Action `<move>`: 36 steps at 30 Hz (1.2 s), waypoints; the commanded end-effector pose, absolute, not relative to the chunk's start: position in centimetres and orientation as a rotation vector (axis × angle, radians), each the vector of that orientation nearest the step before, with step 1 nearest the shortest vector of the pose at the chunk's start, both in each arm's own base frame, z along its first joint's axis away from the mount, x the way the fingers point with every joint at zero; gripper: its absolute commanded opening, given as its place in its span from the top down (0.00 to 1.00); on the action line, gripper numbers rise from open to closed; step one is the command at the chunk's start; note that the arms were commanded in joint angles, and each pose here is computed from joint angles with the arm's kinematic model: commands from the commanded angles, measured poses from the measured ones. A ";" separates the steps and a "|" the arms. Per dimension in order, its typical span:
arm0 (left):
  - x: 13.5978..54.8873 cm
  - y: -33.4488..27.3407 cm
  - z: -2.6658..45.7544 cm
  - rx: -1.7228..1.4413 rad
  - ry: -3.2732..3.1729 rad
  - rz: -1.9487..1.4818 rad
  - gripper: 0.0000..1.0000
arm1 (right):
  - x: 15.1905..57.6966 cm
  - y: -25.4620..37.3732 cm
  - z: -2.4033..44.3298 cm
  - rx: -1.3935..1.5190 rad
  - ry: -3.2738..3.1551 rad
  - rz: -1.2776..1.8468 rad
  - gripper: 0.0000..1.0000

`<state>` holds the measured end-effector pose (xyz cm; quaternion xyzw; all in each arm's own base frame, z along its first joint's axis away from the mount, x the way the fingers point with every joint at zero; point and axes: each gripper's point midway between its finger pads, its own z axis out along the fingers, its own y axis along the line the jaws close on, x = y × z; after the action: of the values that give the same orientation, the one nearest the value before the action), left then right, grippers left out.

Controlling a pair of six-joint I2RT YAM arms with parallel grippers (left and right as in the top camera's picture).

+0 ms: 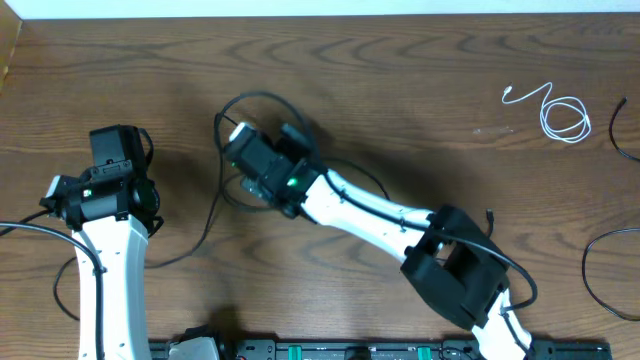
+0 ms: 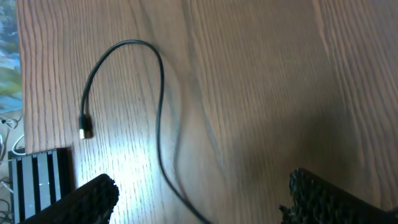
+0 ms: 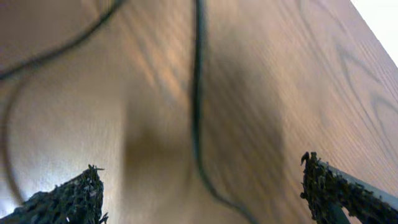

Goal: Untangle cables
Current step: 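Drag the black cable to the right edge with the right gripper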

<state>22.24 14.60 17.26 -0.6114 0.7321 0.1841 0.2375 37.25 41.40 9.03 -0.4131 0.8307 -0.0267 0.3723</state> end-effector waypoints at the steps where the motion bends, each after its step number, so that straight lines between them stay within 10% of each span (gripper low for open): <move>1: 21.9 15.0 17.5 -1.689 1.979 0.527 0.11 | 38.8 41.1 7.7 -1.053 2.175 0.076 0.02; 16: 21.9 15.0 17.5 -1.689 1.979 0.526 0.11 | 39.7 40.5 2.5 -1.192 2.241 0.329 0.24; 20: 21.9 15.0 17.5 -1.689 1.979 0.526 0.11 | 39.4 40.3 1.2 -1.206 2.267 0.323 0.81; 26: 21.9 15.0 17.5 -1.689 1.979 0.526 0.11 | 40.9 38.9 2.0 -1.151 2.263 0.200 0.99; 36: 21.9 15.0 17.5 -1.689 1.980 0.526 0.11 | 48.0 30.3 13.6 -0.849 2.122 -0.167 0.99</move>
<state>22.22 14.60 17.26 -0.6113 0.7322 0.1843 0.2372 44.29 35.21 5.74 -0.3976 0.8519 -0.0128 0.3406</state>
